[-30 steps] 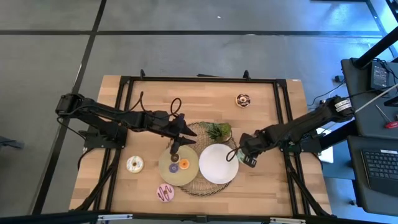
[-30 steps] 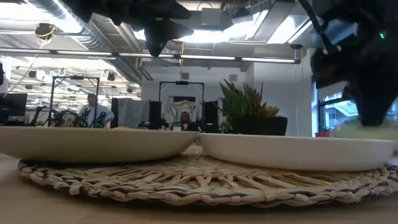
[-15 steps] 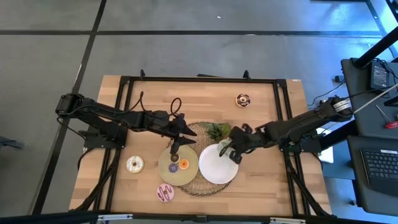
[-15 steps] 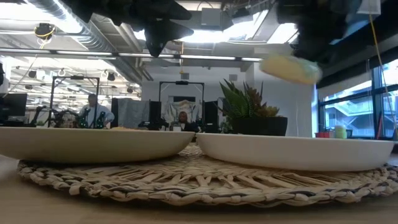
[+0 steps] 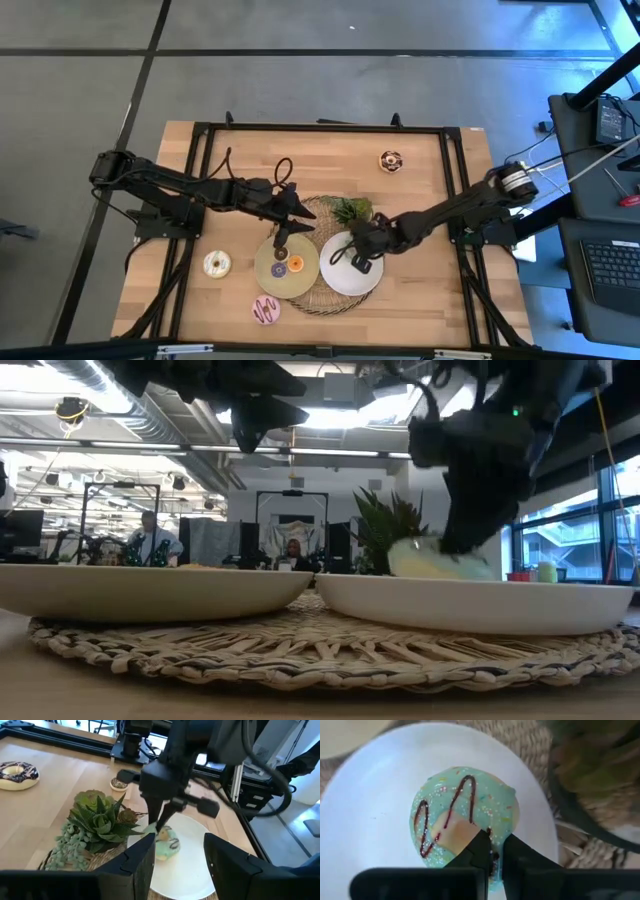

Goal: Pick & Place donuts
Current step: Put the large green donut on the white plate, then put the large black donut on the white plate

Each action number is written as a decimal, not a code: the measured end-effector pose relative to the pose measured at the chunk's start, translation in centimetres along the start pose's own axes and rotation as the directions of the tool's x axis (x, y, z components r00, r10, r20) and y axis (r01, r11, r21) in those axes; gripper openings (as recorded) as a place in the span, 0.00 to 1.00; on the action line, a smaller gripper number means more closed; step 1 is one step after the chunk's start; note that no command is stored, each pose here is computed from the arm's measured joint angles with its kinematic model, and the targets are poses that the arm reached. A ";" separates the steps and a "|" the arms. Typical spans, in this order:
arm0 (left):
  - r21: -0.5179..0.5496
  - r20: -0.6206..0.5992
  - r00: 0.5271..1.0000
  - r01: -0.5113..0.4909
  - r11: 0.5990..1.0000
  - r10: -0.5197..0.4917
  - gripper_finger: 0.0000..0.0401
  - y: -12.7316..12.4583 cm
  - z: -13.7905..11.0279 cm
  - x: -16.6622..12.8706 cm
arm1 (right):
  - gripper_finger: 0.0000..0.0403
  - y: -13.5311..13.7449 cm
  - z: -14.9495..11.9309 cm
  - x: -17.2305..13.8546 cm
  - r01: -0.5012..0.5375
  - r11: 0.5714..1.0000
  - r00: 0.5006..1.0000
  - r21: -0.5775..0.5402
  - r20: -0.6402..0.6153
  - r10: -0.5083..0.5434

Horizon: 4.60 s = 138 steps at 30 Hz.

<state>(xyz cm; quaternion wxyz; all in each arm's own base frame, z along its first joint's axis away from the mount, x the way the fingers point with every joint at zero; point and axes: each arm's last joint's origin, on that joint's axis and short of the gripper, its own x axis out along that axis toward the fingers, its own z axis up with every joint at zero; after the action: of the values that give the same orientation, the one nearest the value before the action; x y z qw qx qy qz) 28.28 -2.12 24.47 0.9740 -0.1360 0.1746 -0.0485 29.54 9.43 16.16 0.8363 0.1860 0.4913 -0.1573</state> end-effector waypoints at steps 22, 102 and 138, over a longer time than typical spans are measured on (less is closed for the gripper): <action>-0.002 -0.025 1.000 0.018 1.000 -0.018 0.40 -0.1 -0.2 0.0 | 0.32 -0.2 0.1 1.0 -0.009 0.999 0.999 -0.046 -0.039 0.007; -0.004 -0.136 0.991 -0.012 1.000 0.011 0.39 -2.9 -2.2 0.0 | 0.20 -28.6 6.7 0.5 0.575 0.727 0.814 0.375 -0.344 -0.468; -0.027 -0.141 0.990 -0.014 1.000 0.010 0.39 -2.9 -2.2 0.0 | 0.04 -3.1 -1.1 -12.5 -0.091 0.992 0.995 0.087 0.054 0.086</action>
<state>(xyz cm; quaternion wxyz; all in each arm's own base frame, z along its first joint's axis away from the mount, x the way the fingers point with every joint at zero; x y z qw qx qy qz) 27.32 -5.43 23.26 0.9575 -0.1449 0.2442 -0.0496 21.48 8.19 26.20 0.8452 0.2407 0.4541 -0.1465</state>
